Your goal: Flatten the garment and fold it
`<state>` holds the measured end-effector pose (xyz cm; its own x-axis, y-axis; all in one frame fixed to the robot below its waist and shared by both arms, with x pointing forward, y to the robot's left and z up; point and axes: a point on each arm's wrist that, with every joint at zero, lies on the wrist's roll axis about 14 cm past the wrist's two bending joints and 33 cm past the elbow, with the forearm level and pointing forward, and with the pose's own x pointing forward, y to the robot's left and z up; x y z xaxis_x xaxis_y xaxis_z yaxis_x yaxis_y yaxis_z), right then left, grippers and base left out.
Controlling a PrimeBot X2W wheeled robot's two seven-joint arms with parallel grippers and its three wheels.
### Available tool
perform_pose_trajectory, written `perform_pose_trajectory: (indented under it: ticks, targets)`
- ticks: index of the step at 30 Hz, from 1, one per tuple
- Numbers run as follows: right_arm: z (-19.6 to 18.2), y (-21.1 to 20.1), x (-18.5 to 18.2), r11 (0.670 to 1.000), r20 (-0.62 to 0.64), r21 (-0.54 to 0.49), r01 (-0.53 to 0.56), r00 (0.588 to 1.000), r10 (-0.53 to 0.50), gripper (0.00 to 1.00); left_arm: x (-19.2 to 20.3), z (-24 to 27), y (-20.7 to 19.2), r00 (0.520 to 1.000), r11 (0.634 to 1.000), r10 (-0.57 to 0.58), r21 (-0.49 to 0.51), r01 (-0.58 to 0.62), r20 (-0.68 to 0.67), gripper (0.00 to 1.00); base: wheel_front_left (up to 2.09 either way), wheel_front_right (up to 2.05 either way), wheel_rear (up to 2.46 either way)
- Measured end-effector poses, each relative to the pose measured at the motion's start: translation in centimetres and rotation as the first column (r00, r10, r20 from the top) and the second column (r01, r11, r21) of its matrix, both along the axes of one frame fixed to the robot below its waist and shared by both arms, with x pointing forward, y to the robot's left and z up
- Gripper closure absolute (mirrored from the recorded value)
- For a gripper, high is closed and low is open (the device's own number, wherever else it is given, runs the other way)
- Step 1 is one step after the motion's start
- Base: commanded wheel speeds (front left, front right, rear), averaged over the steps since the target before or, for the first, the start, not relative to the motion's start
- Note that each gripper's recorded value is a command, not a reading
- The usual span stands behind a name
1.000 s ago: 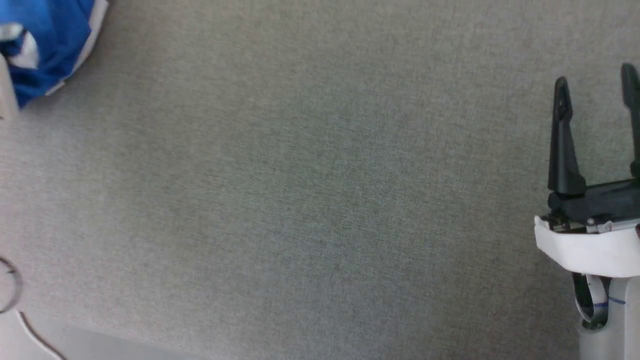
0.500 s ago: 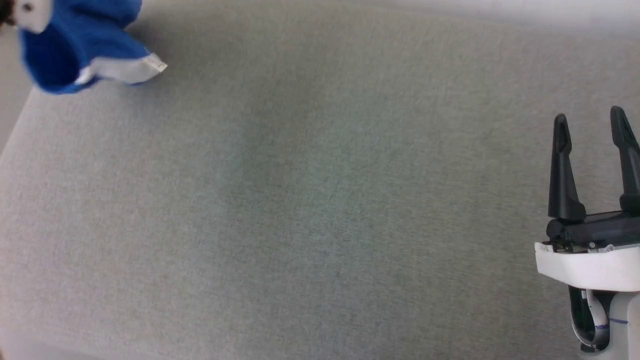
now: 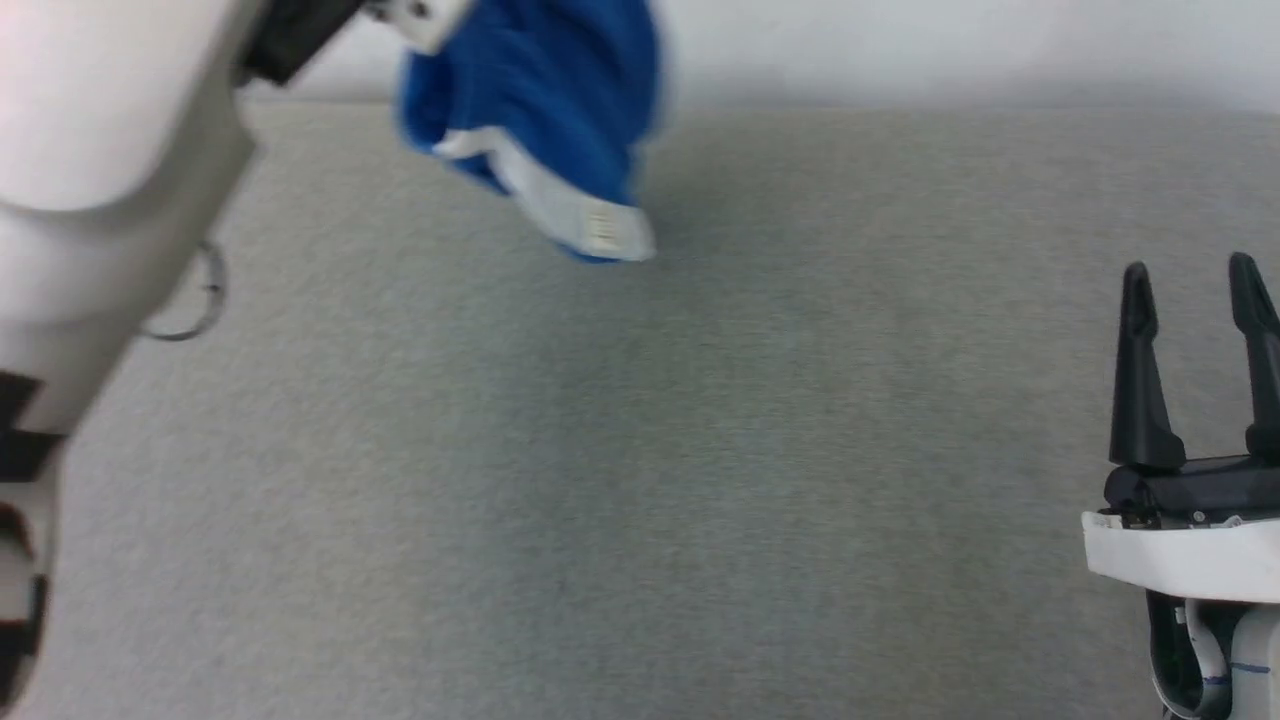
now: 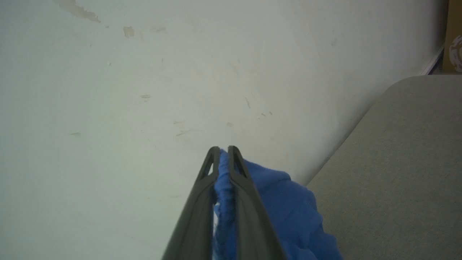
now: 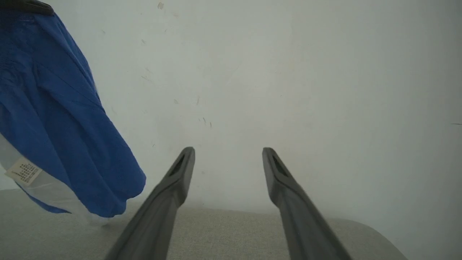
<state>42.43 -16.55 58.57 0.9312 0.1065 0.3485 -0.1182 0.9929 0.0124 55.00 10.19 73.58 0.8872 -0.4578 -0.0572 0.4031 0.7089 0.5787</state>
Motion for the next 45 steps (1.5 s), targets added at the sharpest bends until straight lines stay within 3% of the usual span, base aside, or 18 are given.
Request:
perform_pose_trajectory:
  ticks: [6,12,18,23,28,32,35,36,42,45]
  targets:
    - [0.9,-3.6,-2.4,0.995,0.015,-0.01,0.103,0.995,-0.103,0.0,-2.4,-0.8,-10.0,0.966,0.965,-0.256,-0.056,0.255,-0.015,1.0,0.0,0.0,0.0]
    - [1.6,-5.6,-3.9,0.986,0.03,-0.017,0.165,0.986,-0.164,0.0,-4.1,-8.9,-13.5,0.922,0.941,-0.34,-0.076,0.331,-0.187,1.0,0.0,0.0,0.0]
    - [1.1,-5.6,-3.5,0.986,0.015,-0.02,0.164,0.986,-0.164,0.0,-5.2,-20.2,-10.6,0.866,0.966,-0.255,-0.07,0.25,-0.43,1.0,0.0,0.0,0.0]
    - [0.3,-4.7,-2.6,0.99,-0.006,-0.021,0.136,0.991,-0.137,0.0,-7.6,-28.8,-6.2,0.788,0.987,-0.125,0.004,0.16,-0.603,1.0,0.0,0.0,0.0]
    - [-0.1,-4.0,-2.0,0.993,-0.014,-0.018,0.116,0.993,-0.116,0.0,-10.7,-34.3,-3.1,0.702,0.993,-0.031,0.059,0.103,-0.712,1.0,0.0,0.0,0.0]
    - [0.0,-3.7,-2.0,0.994,-0.011,-0.018,0.107,0.994,-0.107,0.0,-11.3,-34.6,-2.7,0.695,0.996,-0.024,0.04,0.076,-0.718,1.0,0.0,0.0,0.0]
    - [0.3,-3.5,-2.2,0.995,-0.003,-0.019,0.102,0.995,-0.102,0.0,-11.1,-33.9,-2.3,0.726,0.999,-0.031,0.002,0.045,-0.687,1.0,0.0,0.0,0.0]
    - [0.4,-3.4,-2.4,0.995,-0.002,-0.021,0.101,0.995,-0.101,0.0,-10.8,-33.4,-2.1,0.747,0.999,-0.033,-0.022,0.024,-0.664,0.0,0.0,0.0,0.0]
    - [0.9,-3.2,-3.7,0.995,0.009,-0.025,0.095,0.995,-0.095,0.0,-8.1,-25.4,-2.5,0.935,0.967,-0.06,-0.251,-0.032,-0.348,0.0,0.0,0.0,0.0]
    - [1.3,-2.9,-4.2,0.996,0.018,-0.027,0.088,0.996,-0.088,0.0,-7.6,-21.6,-1.9,0.977,0.943,0.003,-0.323,-0.074,-0.214,0.0,0.0,0.0,0.0]
